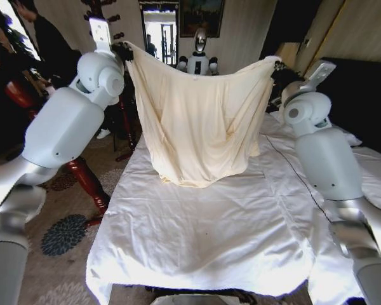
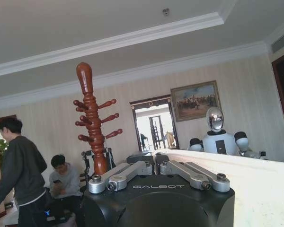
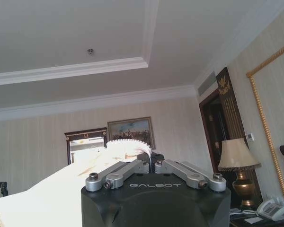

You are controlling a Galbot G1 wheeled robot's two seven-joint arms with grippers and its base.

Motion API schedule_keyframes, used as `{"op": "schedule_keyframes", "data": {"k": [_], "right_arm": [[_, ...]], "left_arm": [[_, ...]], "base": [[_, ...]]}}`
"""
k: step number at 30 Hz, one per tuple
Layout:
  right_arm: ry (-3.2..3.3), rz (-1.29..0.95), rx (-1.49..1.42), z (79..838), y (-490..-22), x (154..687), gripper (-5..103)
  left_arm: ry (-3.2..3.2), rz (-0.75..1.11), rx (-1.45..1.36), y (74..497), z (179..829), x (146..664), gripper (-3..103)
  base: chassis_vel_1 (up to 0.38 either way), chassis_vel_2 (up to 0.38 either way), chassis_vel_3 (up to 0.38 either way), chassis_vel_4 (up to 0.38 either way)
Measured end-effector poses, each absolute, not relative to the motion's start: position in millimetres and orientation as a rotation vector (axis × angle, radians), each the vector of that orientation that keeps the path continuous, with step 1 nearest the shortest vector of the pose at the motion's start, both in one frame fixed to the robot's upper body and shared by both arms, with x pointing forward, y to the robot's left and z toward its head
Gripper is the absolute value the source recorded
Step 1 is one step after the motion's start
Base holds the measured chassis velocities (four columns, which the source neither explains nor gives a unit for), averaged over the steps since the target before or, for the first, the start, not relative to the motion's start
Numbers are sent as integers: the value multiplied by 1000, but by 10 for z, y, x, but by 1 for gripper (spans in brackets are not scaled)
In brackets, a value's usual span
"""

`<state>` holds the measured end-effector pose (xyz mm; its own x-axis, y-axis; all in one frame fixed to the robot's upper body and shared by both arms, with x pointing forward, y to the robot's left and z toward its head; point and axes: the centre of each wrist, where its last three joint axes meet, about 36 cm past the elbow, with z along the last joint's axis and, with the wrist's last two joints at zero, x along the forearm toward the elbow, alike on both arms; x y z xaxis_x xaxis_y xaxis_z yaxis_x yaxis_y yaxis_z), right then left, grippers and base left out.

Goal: Pick up the clothes from the bed and hang them on the clothes hanger.

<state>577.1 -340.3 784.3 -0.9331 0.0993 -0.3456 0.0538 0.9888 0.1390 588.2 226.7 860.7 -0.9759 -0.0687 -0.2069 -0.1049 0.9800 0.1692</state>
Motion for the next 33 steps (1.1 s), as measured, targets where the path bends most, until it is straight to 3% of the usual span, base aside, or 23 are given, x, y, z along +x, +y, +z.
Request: {"op": "schedule_keyframes", "data": {"k": [6,9,15,21,27,33], "right_arm": [[2797,181,94,7811,-3326,5858,1],[2832,196,109,7799,-3231,6199,1],[2804,221,155,8092,-3176,6584,1],[2770,245,185,8337,-3252,6628,1],[2763,211,123,8296,-3262,6215,1],[2795,199,26,8024,-3208,5509,1]], "left_arm": [[2919,271,-111,2134,8647,5970,2],[2917,264,-88,1953,8766,6257,2],[2876,284,-148,1942,9002,6668,2],[2844,275,-205,1999,9196,6722,2],[2817,346,-199,2035,9113,6273,2],[2788,369,-159,2144,8949,5505,2]], "base": [[0,0,0,0],[0,0,0,0],[0,0,0,0],[0,0,0,0],[0,0,0,0],[0,0,0,0]]}}
